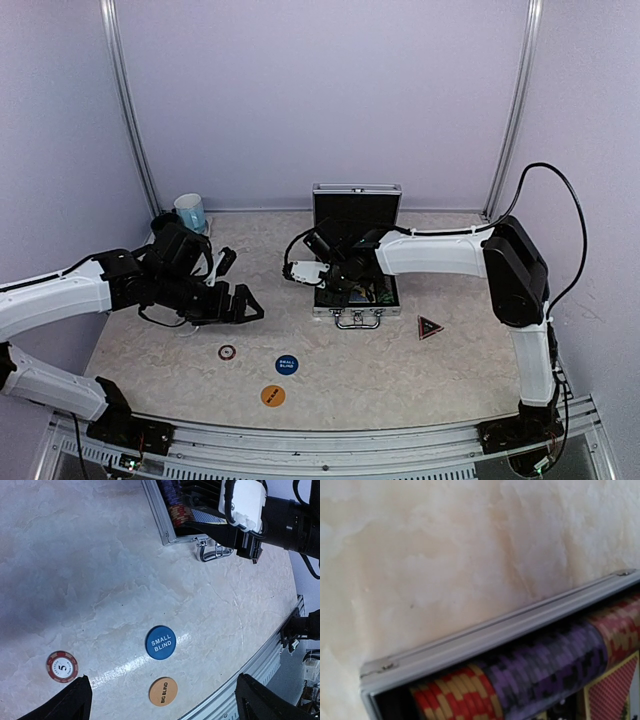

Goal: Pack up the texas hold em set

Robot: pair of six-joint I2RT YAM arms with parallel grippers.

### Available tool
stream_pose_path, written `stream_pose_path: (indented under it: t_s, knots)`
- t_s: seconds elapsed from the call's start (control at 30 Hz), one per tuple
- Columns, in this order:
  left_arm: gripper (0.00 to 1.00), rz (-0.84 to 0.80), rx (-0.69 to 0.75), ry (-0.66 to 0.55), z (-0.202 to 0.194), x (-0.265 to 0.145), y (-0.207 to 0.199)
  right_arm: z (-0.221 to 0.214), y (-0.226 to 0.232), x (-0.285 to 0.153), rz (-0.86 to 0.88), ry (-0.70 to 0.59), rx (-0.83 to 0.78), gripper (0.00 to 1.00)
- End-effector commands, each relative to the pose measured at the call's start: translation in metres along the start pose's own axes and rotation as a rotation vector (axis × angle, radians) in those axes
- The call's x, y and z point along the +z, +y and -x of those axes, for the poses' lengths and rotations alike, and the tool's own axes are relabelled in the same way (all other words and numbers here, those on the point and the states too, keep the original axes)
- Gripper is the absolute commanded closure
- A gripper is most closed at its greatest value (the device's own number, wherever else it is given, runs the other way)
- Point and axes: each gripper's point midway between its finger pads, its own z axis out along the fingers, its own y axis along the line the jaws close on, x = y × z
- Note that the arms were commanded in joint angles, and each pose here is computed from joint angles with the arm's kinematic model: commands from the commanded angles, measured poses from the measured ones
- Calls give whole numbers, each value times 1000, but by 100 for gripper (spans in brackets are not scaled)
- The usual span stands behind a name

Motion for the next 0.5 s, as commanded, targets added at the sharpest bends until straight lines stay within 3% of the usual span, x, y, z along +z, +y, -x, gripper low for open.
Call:
stream_pose_path:
  t_s: [0.0,0.13,0.47]
  knots:
    - [1,31,-3,-9,1,4,6,4,-11,-1,-59,6,-2,58]
    - [1,50,-8,-3,-1,5,11,5,-7,1,-31,18,2,57]
    - [1,224,-70,33,-19,22,52,36,-14,-42,29,-122,80,51]
